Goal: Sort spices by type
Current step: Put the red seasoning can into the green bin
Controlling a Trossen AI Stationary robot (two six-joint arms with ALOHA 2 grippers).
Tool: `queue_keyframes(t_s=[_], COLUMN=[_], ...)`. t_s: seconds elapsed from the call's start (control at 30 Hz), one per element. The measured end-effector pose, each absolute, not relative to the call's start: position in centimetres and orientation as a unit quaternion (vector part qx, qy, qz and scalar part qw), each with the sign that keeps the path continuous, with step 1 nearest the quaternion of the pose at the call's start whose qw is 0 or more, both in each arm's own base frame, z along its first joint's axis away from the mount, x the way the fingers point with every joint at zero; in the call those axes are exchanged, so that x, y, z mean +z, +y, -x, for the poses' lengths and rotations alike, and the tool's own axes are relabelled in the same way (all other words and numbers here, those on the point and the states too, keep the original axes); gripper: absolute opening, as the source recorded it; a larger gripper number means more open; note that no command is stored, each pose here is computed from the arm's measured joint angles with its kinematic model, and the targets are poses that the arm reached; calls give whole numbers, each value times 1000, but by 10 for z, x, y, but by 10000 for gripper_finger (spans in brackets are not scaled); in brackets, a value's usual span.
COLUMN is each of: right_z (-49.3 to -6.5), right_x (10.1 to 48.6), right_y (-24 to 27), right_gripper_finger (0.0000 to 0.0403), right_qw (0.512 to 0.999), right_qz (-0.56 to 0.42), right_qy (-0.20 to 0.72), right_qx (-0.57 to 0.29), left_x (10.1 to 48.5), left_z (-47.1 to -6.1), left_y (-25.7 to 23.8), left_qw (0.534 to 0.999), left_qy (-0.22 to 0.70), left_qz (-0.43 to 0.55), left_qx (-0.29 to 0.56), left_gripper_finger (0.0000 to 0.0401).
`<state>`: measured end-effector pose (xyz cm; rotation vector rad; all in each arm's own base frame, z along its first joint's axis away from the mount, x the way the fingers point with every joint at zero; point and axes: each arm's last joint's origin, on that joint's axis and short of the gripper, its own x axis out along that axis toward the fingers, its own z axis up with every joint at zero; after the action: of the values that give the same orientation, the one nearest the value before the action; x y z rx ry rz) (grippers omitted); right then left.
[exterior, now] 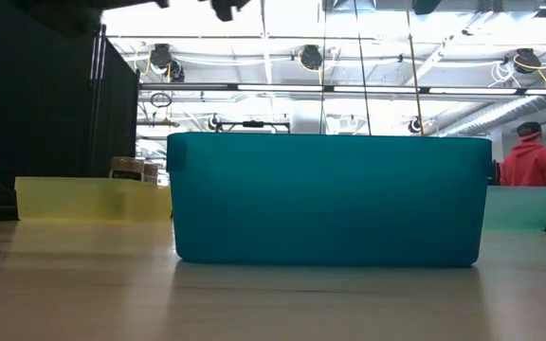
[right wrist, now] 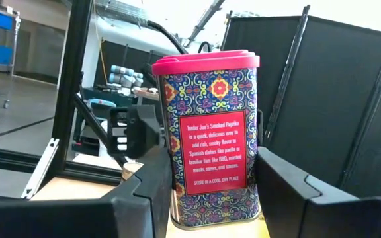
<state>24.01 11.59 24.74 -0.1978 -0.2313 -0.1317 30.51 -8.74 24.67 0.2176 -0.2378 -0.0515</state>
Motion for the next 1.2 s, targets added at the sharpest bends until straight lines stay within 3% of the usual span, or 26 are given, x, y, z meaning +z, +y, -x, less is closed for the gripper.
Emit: queue_keyframes(t_s=[0.23, 0.7, 1.2], right_z=[-240, -241, -241], right_x=[247, 246, 246], right_y=[116, 116, 114], right_gripper_finger=[155, 155, 155], right_qw=[987, 988, 988], right_qz=[95, 92, 80], right_qy=[-115, -108, -110], right_qx=[-66, -65, -68], left_x=[243, 247, 247], left_z=[-330, -337, -338], left_y=[-80, -73, -72], left_qw=[987, 986, 985], left_qy=[-117, -115, -115], left_qz=[-104, -95, -100], left_qx=[-31, -80, -80], left_gripper_finger=[325, 321, 222])
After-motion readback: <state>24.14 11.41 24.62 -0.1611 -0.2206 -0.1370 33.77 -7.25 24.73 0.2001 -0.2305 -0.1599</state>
